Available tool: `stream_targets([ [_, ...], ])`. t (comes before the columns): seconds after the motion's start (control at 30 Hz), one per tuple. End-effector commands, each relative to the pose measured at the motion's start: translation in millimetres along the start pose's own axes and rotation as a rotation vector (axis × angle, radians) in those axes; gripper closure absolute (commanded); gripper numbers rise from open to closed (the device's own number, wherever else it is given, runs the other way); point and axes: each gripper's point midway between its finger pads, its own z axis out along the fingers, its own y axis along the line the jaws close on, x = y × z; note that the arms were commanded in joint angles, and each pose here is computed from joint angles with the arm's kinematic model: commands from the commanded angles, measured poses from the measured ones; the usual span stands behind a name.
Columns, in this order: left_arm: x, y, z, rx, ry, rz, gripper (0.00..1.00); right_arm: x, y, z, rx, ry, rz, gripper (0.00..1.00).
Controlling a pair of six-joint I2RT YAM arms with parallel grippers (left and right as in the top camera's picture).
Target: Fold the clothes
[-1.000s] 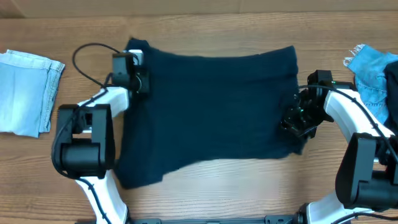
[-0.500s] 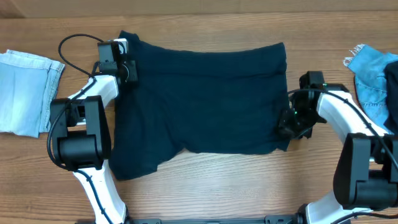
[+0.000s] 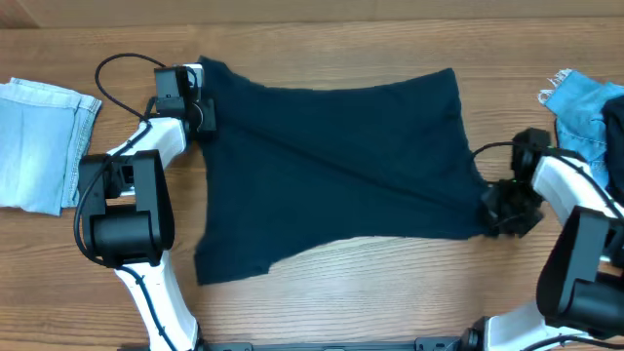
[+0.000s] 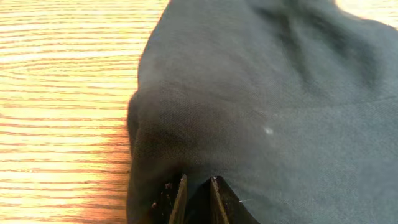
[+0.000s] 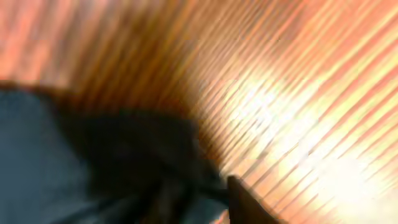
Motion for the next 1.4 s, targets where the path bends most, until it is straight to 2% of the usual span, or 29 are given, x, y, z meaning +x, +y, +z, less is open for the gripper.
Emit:
stream_targets([
  [0.0,0,6,5,-0.021,0.004,0.016,0.82,-23,23,-20,-0.092,-0.056,-0.083,0.51],
  [0.1,2,6,5,-0.019,0.010,0.015,0.80,-18,46,-34,-0.199,-0.022,-0.164,0.47],
  [0.13,2,5,4,-0.012,0.015,0.015,0.76,-17,50,-39,-0.219,-0.015,-0.183,0.47],
  [0.23,-9,1,-9,-0.008,0.020,0.043,0.52,-18,53,-49,-0.237,-0.028,-0.200,0.47],
  [0.33,-44,1,-44,-0.008,-0.021,0.043,0.47,-7,53,-53,-0.259,0.014,-0.202,0.47],
  [0.43,-79,-11,-105,0.052,-0.075,0.048,0.44,7,40,-49,-0.210,0.074,-0.202,0.46],
  [0.57,-78,-42,-163,0.191,-0.047,0.048,0.44,18,34,-34,-0.191,0.104,-0.194,0.46],
  [0.63,-54,-69,-187,0.289,0.044,0.061,0.45,29,31,-20,-0.194,0.134,-0.195,0.48],
  [0.73,-11,-88,-197,0.320,0.218,0.079,0.50,28,38,-18,-0.230,0.125,-0.202,0.45],
  [0.97,93,-147,-236,0.389,0.613,0.202,0.49,28,65,-26,-0.378,0.135,-0.208,0.39],
  [1.07,120,-169,-247,0.400,0.690,0.266,0.50,23,68,-27,-0.394,0.107,-0.237,0.39],
  [1.2,171,-194,-256,0.371,0.800,0.333,0.50,21,70,-28,-0.401,0.096,-0.245,0.39],
  [1.3,216,-197,-258,0.281,0.878,0.365,0.50,18,72,-29,-0.409,0.082,-0.246,0.39],
  [1.37,232,-192,-249,0.190,0.867,0.356,0.50,15,74,-32,-0.415,0.072,-0.247,0.39],
])
